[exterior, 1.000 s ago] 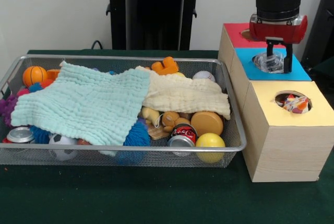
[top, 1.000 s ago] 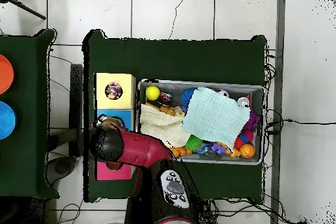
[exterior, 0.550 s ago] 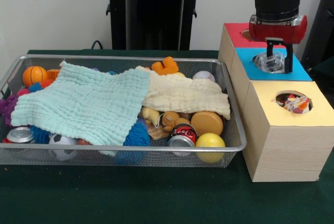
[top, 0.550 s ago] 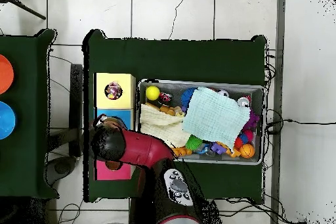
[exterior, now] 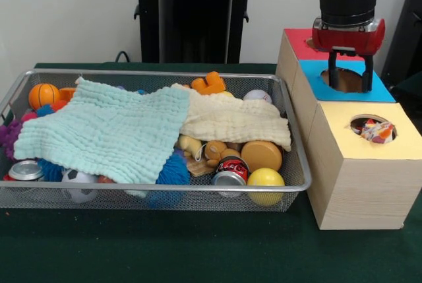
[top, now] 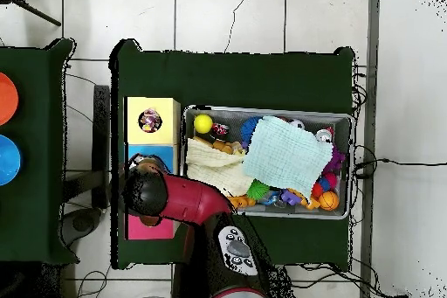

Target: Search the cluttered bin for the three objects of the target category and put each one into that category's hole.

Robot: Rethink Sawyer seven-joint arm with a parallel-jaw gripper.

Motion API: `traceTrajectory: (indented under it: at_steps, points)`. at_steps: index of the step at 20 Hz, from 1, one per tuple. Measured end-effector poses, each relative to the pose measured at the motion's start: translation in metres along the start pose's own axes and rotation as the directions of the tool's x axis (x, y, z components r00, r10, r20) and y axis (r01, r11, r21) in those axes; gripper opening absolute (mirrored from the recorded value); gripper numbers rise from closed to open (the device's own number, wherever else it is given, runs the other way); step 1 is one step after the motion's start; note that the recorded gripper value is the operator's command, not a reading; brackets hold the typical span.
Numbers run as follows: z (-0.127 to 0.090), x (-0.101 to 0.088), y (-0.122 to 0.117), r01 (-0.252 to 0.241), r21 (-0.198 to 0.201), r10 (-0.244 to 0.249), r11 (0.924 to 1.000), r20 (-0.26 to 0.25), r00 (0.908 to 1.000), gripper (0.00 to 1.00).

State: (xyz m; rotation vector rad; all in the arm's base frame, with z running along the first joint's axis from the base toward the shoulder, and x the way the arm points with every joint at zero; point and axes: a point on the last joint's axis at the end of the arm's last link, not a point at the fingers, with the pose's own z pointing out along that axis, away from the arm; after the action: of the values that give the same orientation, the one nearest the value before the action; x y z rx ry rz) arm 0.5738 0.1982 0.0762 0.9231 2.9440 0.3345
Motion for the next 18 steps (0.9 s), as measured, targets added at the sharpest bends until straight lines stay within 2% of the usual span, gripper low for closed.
traceTrajectory:
  at_steps: [14,18]
  points:
    - [-0.003,0.002,0.001,0.005,0.001,-0.005,1.0,0.004,1.0,1.0]
    - [-0.005,0.014,0.005,0.045,0.023,-0.045,0.9987,0.019,0.9988,1.0]
